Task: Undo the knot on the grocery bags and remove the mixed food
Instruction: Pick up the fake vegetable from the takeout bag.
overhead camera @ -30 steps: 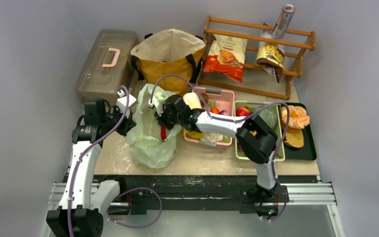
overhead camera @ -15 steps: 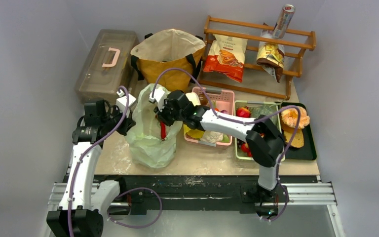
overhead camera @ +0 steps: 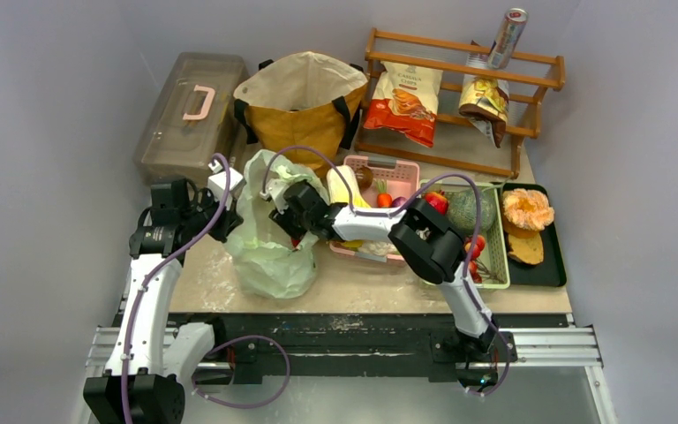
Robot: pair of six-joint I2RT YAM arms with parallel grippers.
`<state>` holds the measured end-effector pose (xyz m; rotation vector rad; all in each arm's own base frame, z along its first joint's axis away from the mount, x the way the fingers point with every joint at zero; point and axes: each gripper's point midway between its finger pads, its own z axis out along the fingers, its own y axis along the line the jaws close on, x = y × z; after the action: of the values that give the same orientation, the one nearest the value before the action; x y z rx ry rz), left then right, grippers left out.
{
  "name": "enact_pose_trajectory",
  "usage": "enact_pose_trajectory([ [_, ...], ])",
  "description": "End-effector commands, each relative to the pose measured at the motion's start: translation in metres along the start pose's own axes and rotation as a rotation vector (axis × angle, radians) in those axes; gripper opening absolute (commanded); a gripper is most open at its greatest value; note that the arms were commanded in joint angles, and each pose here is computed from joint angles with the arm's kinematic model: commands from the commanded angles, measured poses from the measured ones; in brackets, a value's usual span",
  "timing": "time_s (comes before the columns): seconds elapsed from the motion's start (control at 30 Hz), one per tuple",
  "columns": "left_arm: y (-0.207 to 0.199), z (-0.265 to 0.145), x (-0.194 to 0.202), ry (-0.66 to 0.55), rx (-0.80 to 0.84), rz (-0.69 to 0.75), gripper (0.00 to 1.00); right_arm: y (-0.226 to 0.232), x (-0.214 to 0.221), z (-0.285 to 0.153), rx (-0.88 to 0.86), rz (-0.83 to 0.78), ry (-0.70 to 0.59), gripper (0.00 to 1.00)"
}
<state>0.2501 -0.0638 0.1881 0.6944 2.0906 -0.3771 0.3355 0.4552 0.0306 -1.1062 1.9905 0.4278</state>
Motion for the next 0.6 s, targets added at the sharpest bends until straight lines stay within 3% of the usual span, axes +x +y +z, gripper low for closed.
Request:
enact_pose_trajectory([
  [0.0, 0.002, -0.002, -0.012, -0.036, -0.006, 0.034, 0.00, -0.006, 0.012, 0.009, 0.070, -0.069, 0.048, 0.34],
  [0.1, 0.003, -0.002, -0.013, -0.036, -0.011, 0.033, 0.00, 0.001, 0.027, 0.004, 0.032, -0.064, 0.135, 0.10],
  [0.17, 0.003, -0.002, -0.013, -0.036, -0.012, 0.032, 0.00, 0.010, 0.024, -0.003, -0.019, -0.041, 0.161, 0.00],
  [0.3, 0.006, -0.002, -0.012, -0.028, -0.023, 0.028, 0.00, 0.012, -0.012, -0.031, -0.042, -0.011, 0.091, 0.00],
  [0.57, 0.009, 0.000, -0.004, -0.011, -0.047, 0.024, 0.00, 0.032, -0.116, -0.112, -0.195, -0.038, -0.232, 0.00],
])
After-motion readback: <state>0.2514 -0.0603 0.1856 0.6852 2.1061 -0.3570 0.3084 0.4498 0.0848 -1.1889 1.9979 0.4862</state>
